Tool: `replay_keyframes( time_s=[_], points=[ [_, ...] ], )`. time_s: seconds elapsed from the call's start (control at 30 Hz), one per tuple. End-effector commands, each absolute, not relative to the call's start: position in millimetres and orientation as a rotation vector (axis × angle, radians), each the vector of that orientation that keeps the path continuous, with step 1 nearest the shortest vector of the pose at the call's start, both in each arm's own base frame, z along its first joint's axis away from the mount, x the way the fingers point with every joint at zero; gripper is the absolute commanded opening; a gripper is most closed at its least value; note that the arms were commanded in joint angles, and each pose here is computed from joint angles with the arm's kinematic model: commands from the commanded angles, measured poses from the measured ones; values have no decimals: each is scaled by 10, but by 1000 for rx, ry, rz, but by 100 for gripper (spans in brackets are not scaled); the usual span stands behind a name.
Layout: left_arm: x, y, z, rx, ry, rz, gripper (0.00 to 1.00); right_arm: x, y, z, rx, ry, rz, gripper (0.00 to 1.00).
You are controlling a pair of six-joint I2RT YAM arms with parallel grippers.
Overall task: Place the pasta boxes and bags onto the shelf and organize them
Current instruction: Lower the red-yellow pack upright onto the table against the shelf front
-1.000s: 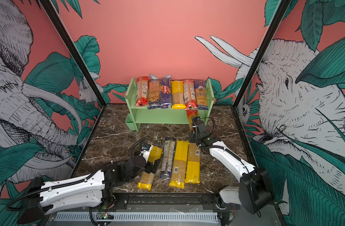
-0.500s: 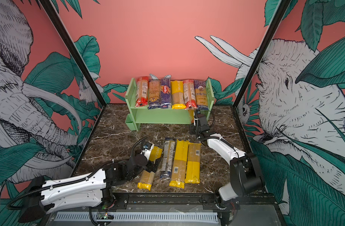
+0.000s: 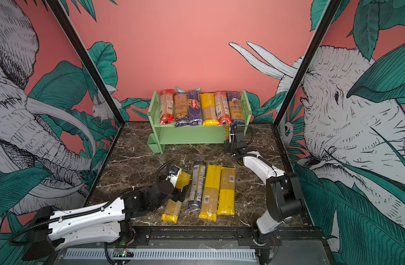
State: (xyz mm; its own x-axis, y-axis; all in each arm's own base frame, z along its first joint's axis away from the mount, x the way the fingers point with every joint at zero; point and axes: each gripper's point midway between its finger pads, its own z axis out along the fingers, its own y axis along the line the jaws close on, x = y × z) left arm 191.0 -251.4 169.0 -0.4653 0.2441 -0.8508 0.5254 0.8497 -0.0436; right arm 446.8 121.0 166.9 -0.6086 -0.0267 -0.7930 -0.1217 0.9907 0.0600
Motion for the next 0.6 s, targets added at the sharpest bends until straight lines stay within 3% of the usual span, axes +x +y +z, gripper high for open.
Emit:
replay_keyframes(
  time_s=[0.0, 0.07, 0.13, 0.57],
  points=[
    [1906, -2484, 1784, 537, 2062, -386, 99, 4745, 1164, 2339, -36, 1986, 164, 32],
    [1903, -2476, 1789, 531, 2060, -392, 99, 4710, 1156, 2331, -29, 1983, 172, 47],
    [1899, -2470, 1789, 530, 2059, -394, 99, 4681, 1147, 2316, -25, 1986, 174, 55],
    [1860, -2459, 1781, 514, 2071, -435, 99, 4501, 1092, 2392, -17, 2003, 179, 84]
  ],
)
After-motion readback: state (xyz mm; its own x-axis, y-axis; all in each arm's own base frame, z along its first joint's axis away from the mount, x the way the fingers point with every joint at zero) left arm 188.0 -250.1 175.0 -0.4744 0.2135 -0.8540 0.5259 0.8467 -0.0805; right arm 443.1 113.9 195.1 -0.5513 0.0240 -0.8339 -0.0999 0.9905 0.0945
